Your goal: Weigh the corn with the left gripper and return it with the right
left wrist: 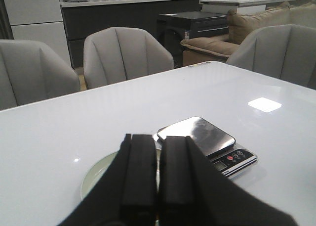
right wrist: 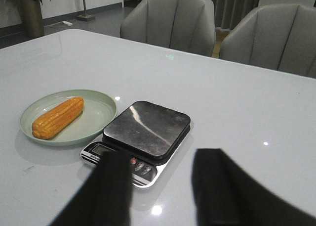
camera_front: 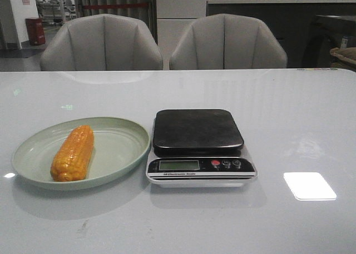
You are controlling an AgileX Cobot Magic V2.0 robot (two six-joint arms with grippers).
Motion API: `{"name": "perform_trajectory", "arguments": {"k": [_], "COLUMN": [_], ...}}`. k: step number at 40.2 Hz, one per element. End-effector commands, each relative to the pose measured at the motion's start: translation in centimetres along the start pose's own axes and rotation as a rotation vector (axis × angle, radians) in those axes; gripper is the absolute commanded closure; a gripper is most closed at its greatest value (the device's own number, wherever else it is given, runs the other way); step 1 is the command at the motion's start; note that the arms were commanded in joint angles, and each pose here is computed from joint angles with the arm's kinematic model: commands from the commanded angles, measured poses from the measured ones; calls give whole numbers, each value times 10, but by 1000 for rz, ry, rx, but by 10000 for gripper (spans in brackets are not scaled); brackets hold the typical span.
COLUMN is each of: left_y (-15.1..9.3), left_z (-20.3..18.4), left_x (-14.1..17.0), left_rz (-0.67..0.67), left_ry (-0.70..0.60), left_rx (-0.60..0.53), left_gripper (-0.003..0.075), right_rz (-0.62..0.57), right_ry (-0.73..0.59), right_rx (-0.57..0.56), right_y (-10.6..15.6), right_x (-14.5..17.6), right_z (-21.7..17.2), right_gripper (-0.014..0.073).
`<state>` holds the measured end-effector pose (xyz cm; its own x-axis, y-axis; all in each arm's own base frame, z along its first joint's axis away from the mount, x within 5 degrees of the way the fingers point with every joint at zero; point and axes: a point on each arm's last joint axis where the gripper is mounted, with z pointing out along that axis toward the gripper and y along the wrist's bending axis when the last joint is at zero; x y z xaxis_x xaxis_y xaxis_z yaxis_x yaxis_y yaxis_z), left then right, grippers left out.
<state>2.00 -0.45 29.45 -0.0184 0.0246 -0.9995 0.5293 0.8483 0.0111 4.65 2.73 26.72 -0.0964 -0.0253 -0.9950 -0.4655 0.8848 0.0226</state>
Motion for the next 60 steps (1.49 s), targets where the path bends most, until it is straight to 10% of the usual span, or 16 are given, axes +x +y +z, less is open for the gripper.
{"name": "perform_trajectory", "arguments": {"k": [1,29,53,60], "left_y": [-1,-1,22,23], "left_z": [-3,7,26,26], "left_x": [-14,9,73,73], "left_rz": [-3,5,25,43], "left_ry": [-98,-31,-227,-223], "left_rx": [8,-7,-604,-624], "left_gripper": [606,606,606,606], "right_rz": [-9,-8,-8,-8], "right_ry": [-107,-106,-105,-105], "right_rx": [24,23,23,23], "right_y": [-2,-2,-2,-2], "right_x": [-16,-16,-16,-16], "right_z": [-2,-2,-2,-2], "right_gripper": [479,396,396,396]}}
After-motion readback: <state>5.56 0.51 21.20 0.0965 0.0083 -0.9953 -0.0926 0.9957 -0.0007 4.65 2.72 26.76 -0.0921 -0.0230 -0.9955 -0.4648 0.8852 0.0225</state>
